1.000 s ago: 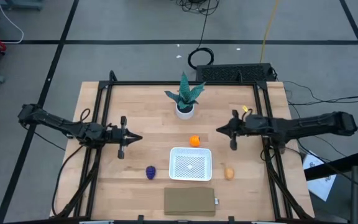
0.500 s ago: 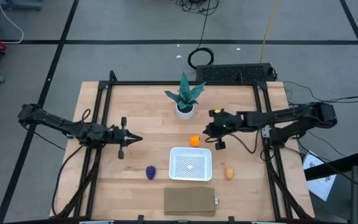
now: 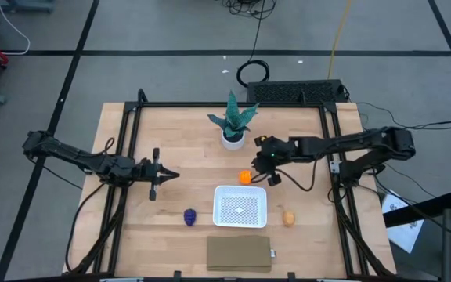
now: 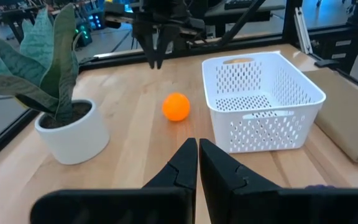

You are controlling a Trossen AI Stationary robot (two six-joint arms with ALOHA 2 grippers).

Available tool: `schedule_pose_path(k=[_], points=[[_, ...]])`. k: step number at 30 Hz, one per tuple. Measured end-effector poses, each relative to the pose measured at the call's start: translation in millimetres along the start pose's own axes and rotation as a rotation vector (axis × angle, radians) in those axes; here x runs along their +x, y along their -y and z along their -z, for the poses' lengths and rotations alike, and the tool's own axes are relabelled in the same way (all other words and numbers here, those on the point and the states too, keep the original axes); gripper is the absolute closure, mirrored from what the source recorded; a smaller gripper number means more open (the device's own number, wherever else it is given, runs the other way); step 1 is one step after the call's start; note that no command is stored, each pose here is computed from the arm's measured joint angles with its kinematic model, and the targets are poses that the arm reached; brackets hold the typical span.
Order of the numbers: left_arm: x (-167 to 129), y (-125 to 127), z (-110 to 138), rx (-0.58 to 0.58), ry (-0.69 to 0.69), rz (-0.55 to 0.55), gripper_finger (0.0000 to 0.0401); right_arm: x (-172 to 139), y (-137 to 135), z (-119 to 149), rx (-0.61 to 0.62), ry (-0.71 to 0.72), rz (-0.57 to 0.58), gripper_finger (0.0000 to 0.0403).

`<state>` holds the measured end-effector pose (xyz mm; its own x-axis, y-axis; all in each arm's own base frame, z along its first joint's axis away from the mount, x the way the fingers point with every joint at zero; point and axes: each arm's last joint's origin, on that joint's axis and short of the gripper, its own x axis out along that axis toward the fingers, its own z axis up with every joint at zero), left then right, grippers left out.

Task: Pick and placing Produce into tupperware
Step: Put the orange into the white basket

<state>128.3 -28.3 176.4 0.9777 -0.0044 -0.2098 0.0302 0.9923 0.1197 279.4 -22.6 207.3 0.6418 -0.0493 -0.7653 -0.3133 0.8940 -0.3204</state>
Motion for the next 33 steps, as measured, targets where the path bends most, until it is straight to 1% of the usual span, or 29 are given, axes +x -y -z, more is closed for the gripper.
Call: schedule_pose_path(k=[4,7,11,14,16,19,23,28,30,33], points=[[0,0,0,0.003,-0.004,0.000,0.0380,6,7,-9,-0.020,-0.023,-0.013,0.0327],[0,0,1,0.013,-0.007,0.001,0.0380,14,6,-10,-0.093,-0.049,-0.032,0.0314],[0,0,1,0.018,-0.009,0.001,0.0380,23,2,-6,-0.221,-0.091,-0.071,0.0297],[0,0,1,0.020,-0.013,0.001,0.0380,26,0,-5,-0.269,-0.104,-0.076,0.0282],[0,0,2,0.020,-0.018,0.001,0.0380,26,-1,-5,-0.295,-0.104,-0.086,0.0268],[0,0,3,0.019,-0.028,0.002,0.0380,26,-5,-7,-0.373,-0.093,-0.098,0.0236],[1,0,3,0.016,-0.033,0.003,0.0380,26,-7,-9,-0.378,-0.084,-0.098,0.0178],[1,0,3,0.014,-0.033,0.003,0.0380,26,-6,-9,-0.353,-0.082,-0.094,0.0105],[1,0,3,0.014,-0.033,0.003,0.0380,27,-6,-10,-0.341,-0.062,-0.078,0.0085],[1,1,3,0.014,-0.033,0.003,0.0380,30,-7,-9,-0.327,-0.027,-0.065,0.0066]])
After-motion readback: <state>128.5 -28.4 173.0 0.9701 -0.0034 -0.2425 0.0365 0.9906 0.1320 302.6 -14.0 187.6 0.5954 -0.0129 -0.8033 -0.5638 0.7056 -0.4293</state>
